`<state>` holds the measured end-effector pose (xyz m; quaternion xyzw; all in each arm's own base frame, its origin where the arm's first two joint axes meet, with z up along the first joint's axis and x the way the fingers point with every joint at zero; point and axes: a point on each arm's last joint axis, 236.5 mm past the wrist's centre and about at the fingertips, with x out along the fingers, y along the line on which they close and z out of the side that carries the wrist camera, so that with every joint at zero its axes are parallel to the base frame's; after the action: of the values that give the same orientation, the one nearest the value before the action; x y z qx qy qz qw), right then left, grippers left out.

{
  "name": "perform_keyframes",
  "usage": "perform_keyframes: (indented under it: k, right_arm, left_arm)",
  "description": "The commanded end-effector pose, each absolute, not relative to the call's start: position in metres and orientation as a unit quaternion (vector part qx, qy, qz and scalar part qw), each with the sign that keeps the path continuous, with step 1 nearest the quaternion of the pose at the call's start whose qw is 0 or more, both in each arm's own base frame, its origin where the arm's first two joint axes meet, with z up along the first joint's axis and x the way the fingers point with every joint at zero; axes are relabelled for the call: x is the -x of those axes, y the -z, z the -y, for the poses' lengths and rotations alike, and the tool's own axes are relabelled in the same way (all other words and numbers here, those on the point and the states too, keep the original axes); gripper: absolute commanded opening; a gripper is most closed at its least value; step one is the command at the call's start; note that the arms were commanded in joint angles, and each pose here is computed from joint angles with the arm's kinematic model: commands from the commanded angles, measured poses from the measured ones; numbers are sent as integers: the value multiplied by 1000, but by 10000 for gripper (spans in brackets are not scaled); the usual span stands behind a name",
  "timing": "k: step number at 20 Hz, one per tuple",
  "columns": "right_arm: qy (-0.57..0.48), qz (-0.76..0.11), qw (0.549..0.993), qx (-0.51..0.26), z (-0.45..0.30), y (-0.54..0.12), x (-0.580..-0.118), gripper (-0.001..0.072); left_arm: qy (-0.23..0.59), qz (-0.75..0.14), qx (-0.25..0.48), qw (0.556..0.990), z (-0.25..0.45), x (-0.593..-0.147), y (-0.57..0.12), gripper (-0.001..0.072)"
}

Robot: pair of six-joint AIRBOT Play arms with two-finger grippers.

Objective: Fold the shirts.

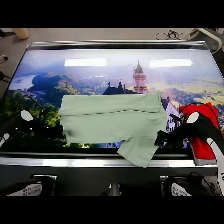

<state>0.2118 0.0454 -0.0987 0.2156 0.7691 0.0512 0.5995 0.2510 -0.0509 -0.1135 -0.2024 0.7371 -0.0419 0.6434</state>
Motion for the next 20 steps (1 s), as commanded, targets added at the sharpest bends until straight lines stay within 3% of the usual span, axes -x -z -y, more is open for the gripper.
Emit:
perform_keyframes:
  k: [1,4,5,6,7,10,12,15,20]
  right_arm:
    - [-43,-749,612,-249,-57,118,-207,415]
    - [-30,-731,626,-269,-59,127,-214,343]
    - [-27,-731,624,-274,-60,129,-213,262]
    - [-27,-734,621,-275,-61,130,-211,51]
    - [-32,-733,621,-274,-62,127,-212,27]
    - [-80,-703,666,-238,-59,88,-245,23]
    - [-83,-648,722,-229,-50,40,-295,23]
    - [-64,-560,792,-234,-31,-12,-380,23]
    - [-87,-525,811,-245,-49,2,-490,24]
  left_arm:
    - [44,-734,200,647,51,-251,109,30]
    - [43,-734,200,648,51,-251,109,30]
    - [43,-733,200,649,51,-252,109,30]
    - [42,-730,200,652,50,-254,109,30]
    - [41,-726,200,657,50,-257,108,30]
    - [80,-681,165,709,48,-286,75,29]
    - [79,-627,156,759,42,-320,31,26]
    - [48,-570,173,802,26,-372,-4,26]
    - [37,-571,220,790,24,-451,20,28]
